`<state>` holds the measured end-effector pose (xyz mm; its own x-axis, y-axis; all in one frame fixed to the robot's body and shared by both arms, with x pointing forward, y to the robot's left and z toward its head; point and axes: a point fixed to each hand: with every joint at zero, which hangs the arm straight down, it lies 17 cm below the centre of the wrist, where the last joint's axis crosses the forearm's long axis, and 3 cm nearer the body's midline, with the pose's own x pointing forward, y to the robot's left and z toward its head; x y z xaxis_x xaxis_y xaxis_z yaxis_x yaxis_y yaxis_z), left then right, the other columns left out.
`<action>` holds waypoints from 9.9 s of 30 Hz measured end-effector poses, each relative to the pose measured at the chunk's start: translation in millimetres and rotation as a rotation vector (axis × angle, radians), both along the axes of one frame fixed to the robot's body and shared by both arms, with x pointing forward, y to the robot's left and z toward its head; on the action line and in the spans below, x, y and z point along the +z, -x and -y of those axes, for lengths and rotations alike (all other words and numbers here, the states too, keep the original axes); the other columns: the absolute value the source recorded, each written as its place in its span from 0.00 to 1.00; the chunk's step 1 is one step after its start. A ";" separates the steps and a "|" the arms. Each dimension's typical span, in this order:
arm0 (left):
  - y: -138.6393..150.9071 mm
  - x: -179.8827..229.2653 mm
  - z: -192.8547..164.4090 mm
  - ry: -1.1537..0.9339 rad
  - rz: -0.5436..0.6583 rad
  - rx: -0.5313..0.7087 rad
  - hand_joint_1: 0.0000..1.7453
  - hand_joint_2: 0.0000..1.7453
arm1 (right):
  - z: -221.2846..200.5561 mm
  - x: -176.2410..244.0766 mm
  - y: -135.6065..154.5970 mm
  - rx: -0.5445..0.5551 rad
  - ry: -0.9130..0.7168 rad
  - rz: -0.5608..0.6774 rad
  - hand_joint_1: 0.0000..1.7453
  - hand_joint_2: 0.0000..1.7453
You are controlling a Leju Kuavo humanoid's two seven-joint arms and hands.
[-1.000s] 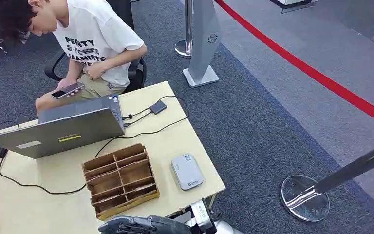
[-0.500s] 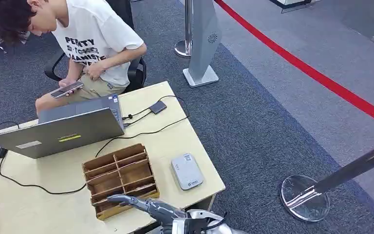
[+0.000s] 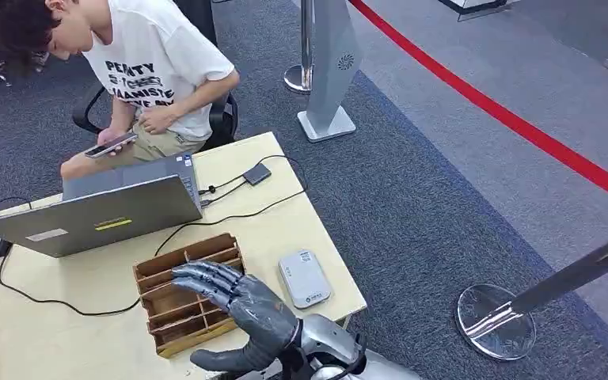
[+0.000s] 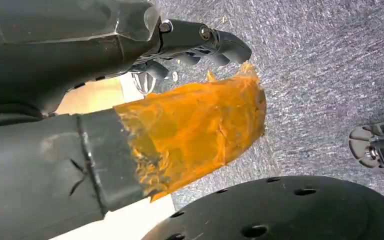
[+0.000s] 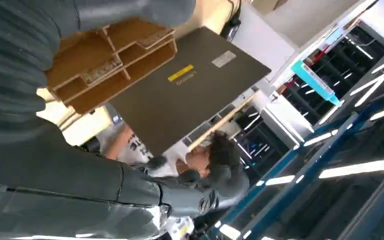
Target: Pass the card to the sensor for recognition and then transmit it.
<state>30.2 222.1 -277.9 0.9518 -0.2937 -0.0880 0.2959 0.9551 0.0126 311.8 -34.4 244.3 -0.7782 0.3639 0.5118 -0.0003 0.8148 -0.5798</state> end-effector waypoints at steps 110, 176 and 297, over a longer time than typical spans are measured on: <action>1.0 -0.2 -6.1 0.016 -0.006 -0.007 0.00 0.00 | 0.5 -93.2 -139.0 -0.310 0.451 -0.098 0.41 1.00; -0.5 -0.7 -6.7 0.003 0.004 -0.003 0.00 0.00 | 29.5 -49.0 -85.9 -0.326 0.226 -0.043 0.52 1.00; -0.9 -0.6 -4.4 0.005 0.007 0.008 0.00 0.00 | 30.1 -75.9 -49.2 -0.221 0.122 -0.177 0.44 1.00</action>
